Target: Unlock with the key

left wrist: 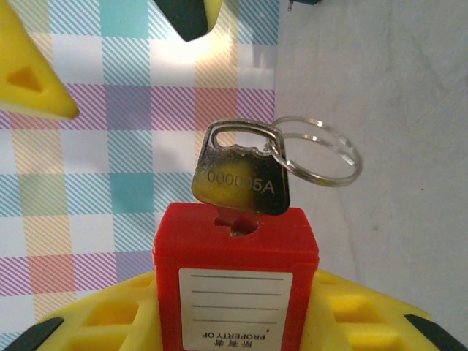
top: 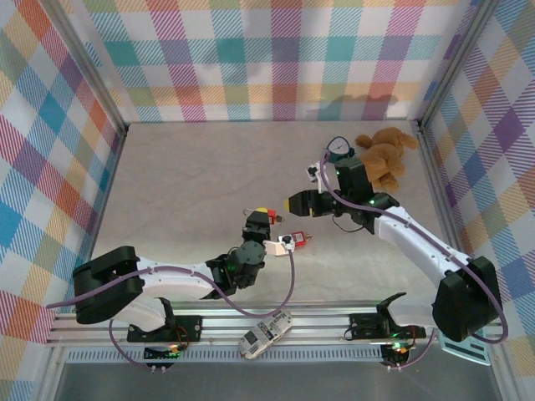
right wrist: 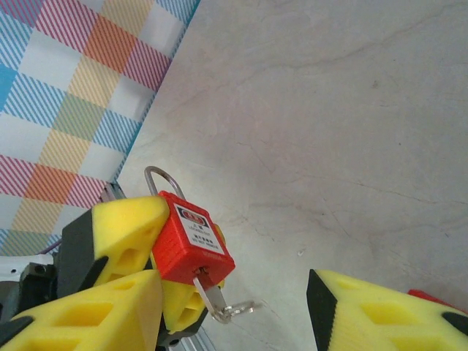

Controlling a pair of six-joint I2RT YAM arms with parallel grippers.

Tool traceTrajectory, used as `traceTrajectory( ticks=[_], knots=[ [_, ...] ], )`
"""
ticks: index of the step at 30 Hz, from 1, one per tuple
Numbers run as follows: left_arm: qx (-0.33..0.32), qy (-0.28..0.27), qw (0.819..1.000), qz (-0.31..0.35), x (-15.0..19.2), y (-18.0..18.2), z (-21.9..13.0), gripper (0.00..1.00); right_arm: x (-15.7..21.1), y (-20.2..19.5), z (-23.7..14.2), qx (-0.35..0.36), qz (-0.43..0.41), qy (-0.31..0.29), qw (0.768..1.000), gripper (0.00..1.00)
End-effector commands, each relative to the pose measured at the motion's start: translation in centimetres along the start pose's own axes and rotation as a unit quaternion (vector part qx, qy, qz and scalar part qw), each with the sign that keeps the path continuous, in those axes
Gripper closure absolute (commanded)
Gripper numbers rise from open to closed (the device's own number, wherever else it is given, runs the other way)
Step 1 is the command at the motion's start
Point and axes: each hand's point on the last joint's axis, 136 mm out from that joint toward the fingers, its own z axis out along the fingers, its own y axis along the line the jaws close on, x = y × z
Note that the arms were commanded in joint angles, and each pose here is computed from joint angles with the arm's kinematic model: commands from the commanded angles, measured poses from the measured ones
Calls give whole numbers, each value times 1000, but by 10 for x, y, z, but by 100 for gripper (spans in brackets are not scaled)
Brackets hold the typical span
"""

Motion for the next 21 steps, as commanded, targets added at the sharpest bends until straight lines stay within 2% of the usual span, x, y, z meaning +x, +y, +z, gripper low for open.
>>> traceTrajectory(
  ticks=[1,6,17,21],
  knots=[
    [-37,2,999,-29,-1,20,-2,77,-4,6,5,-20,-13,20,1000,46],
    [-28,8,999,-21,1,6,4,77,-2,10,11,-30,-14,42,999,48],
    [-29,15,999,-17,2,6,7,77,26,7,18,-10,-19,102,995,49],
    [-33,16,999,-15,2,6,7,78,25,4,21,0,-18,101,995,49]
  ],
)
